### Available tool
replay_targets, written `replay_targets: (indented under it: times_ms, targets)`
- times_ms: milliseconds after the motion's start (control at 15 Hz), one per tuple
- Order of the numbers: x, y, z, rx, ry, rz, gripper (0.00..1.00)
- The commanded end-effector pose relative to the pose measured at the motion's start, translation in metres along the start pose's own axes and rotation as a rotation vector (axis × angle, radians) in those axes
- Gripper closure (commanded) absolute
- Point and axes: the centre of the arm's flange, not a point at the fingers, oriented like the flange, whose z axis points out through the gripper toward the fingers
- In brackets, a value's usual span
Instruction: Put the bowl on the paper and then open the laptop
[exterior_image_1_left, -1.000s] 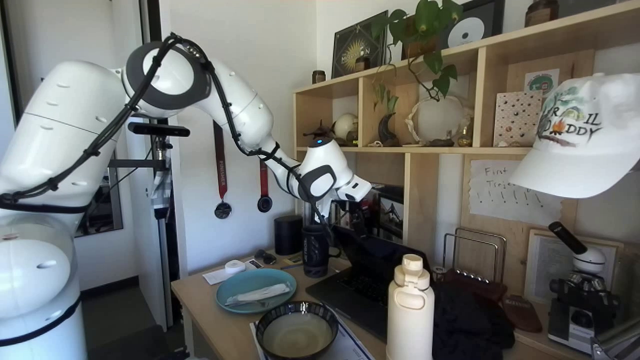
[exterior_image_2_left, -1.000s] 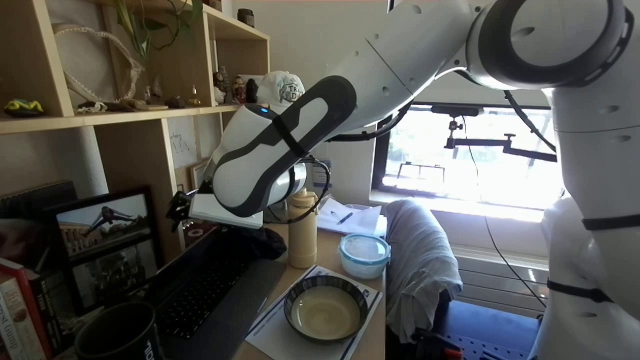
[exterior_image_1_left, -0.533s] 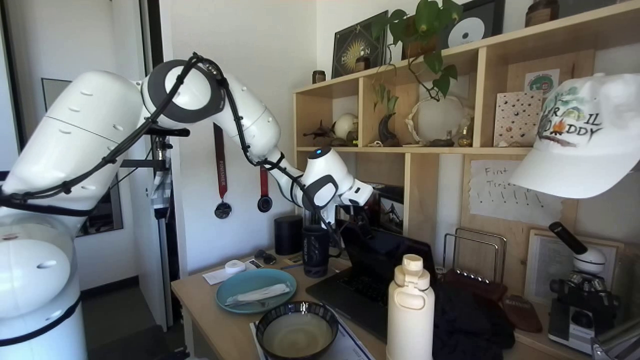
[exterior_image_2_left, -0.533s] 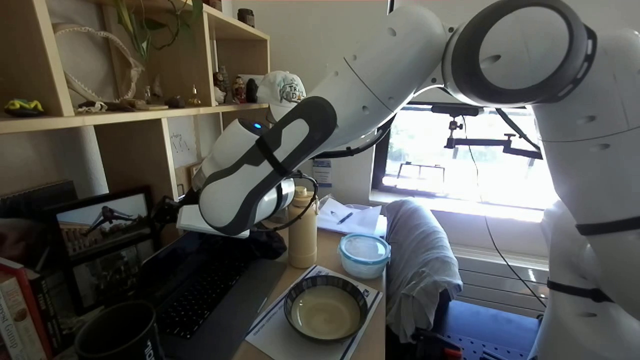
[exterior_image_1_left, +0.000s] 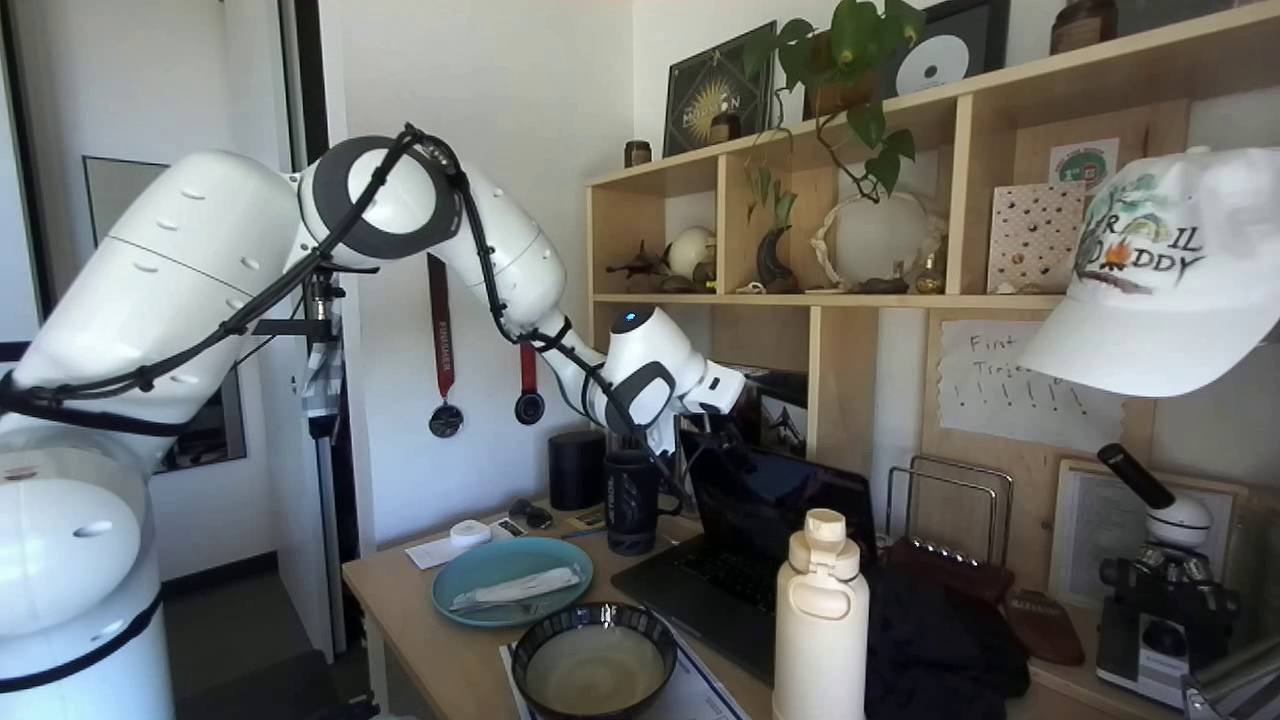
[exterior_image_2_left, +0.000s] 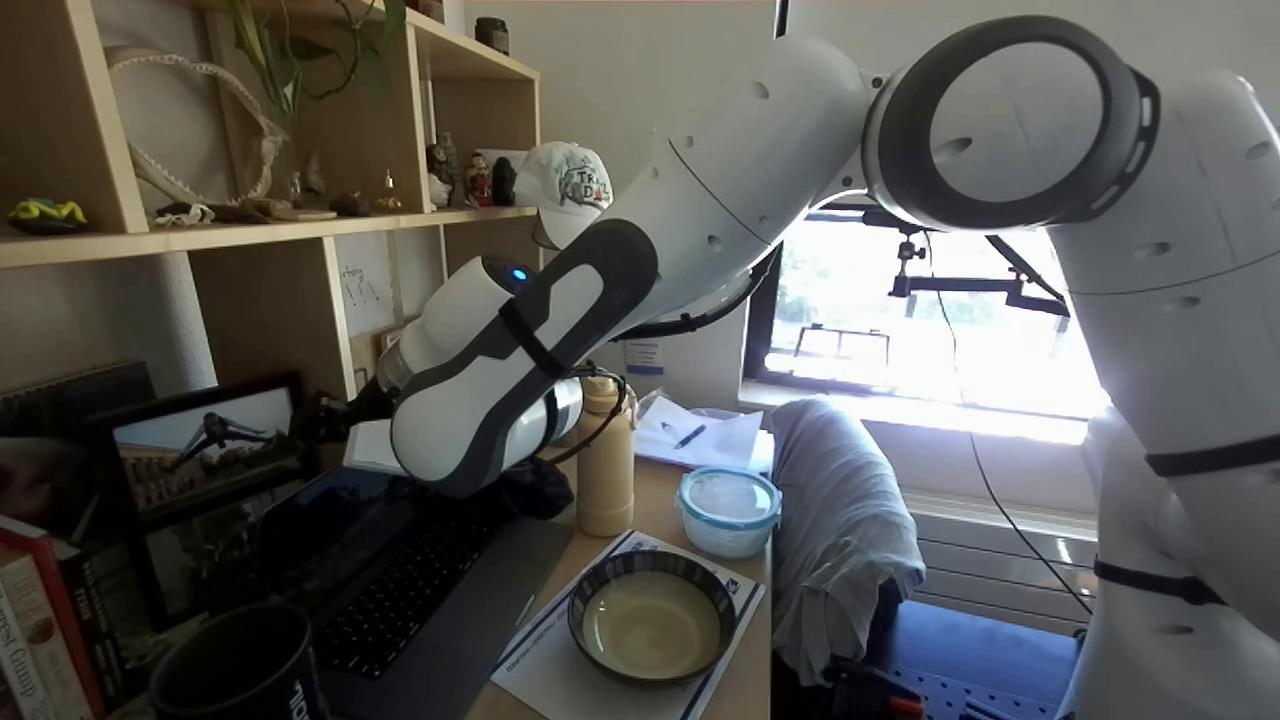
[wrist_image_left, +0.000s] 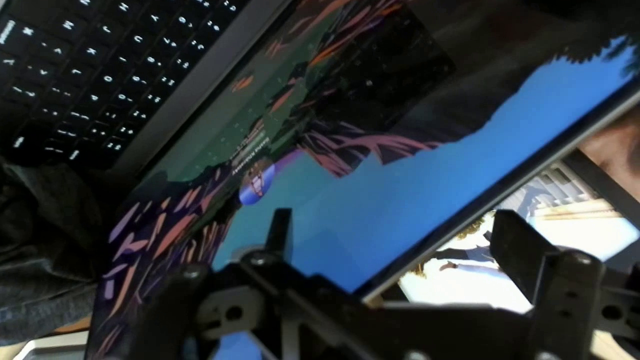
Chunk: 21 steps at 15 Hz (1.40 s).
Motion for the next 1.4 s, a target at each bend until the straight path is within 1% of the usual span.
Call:
replay_targets:
  times_ms: [0,400,533,933,1267,1333]
  targets:
    - [0.01,-0.012,-0.002,0.058,0.068,-0.024,0.0]
    - [0.01,-0.015,-0.009,0.107,0.134,-0.042,0.0]
    - [0.01,-0.015,-0.014,0.12,0.142,-0.045,0.0]
    - [0.008,-0.02,-0.031,0.172,0.218,-0.045,0.0]
    - [0.026,-0.037,-0.05,0.194,0.256,-0.044,0.0]
    - [0.028,-0.041,-0.056,0.189,0.25,-0.032,0.0]
